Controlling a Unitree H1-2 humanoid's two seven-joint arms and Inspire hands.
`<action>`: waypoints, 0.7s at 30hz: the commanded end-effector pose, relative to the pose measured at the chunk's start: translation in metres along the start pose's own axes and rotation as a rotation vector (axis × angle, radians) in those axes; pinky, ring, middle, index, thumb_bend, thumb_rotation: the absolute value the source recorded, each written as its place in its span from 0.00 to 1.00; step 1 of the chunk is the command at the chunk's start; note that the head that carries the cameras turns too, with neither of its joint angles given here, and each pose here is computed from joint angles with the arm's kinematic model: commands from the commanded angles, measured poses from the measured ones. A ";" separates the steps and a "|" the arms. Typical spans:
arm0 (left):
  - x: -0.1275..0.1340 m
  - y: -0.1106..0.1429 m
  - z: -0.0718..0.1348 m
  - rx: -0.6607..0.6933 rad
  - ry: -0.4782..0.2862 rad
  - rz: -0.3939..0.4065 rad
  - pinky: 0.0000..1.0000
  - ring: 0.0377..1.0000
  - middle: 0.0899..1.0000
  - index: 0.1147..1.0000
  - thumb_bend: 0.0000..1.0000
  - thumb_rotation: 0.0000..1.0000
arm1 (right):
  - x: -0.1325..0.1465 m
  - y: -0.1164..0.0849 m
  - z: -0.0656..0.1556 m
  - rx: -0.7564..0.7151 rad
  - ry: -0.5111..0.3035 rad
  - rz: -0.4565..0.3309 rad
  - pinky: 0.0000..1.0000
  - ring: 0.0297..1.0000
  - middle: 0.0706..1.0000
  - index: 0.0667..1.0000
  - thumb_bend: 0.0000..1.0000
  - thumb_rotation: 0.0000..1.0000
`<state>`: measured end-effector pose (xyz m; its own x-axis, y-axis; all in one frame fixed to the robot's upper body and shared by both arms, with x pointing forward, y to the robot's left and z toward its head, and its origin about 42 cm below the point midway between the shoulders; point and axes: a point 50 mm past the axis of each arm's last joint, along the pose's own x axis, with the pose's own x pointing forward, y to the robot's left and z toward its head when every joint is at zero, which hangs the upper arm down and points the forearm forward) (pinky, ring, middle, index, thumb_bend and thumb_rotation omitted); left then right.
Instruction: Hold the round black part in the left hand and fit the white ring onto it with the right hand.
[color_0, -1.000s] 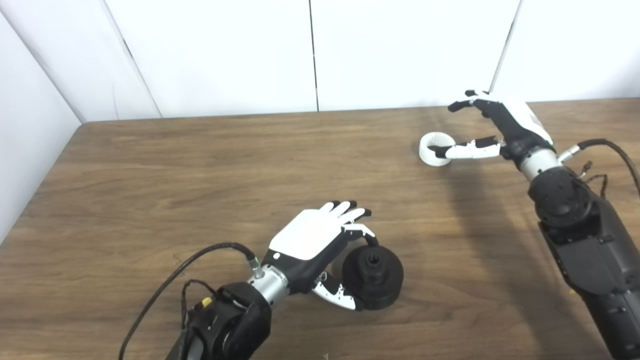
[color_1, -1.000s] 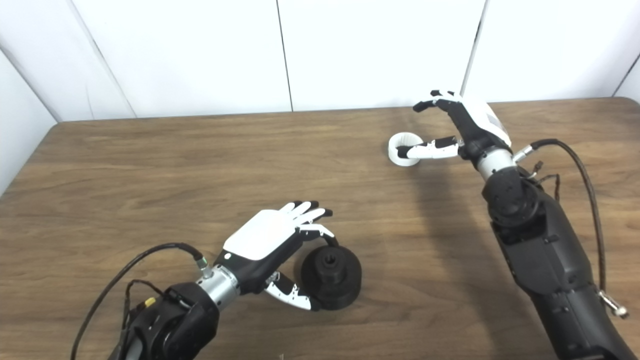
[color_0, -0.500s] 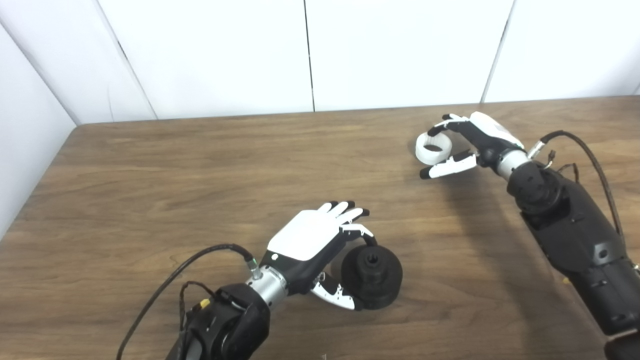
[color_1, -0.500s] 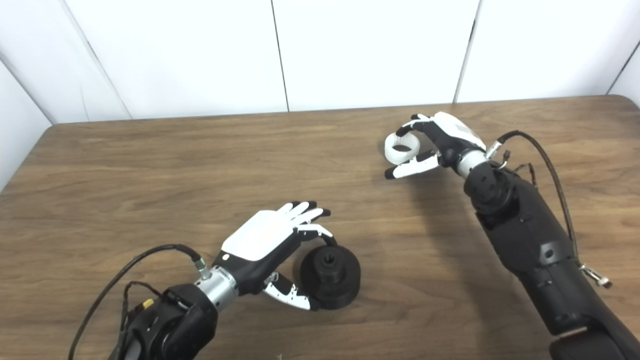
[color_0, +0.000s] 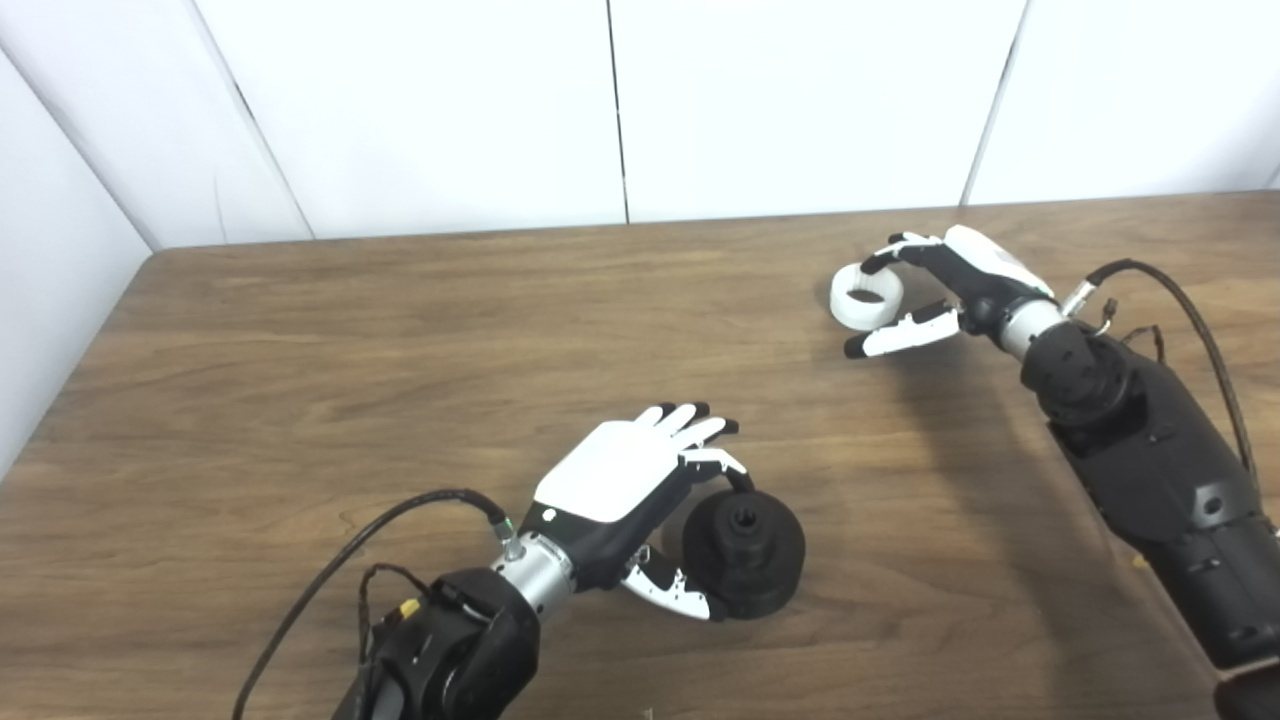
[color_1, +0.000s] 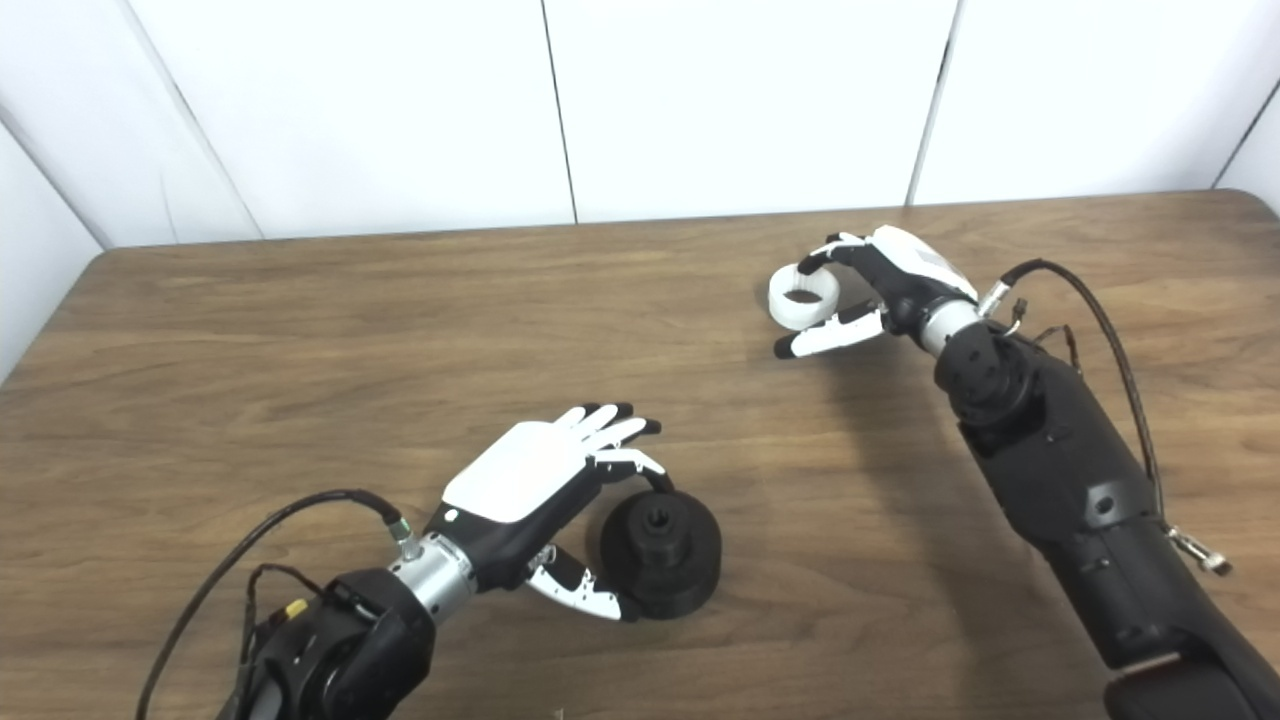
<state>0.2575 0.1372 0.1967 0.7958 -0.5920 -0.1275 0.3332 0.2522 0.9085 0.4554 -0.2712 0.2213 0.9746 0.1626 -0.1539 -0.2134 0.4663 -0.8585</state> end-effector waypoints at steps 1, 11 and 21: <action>-0.002 -0.001 -0.002 0.020 0.002 -0.013 1.00 1.00 0.95 0.67 0.89 0.23 | 0.007 -0.041 0.023 -0.016 -0.084 -0.110 0.96 1.00 0.95 0.77 0.95 0.46; -0.003 -0.002 -0.003 0.019 0.008 -0.019 1.00 1.00 0.95 0.67 0.90 0.24 | 0.010 -0.047 0.024 0.028 -0.103 -0.154 0.92 1.00 0.92 0.76 0.94 0.41; -0.004 -0.002 -0.005 0.024 0.013 -0.015 1.00 1.00 0.95 0.67 0.91 0.24 | 0.016 -0.047 0.023 0.040 -0.087 -0.157 0.89 0.97 0.90 0.77 0.94 0.41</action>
<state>0.2565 0.1385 0.1954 0.7983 -0.5882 -0.1296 0.3348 0.2546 0.9072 0.4666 -0.2767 0.2318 0.9865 0.1332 -0.0956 -0.1524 0.5301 -0.8341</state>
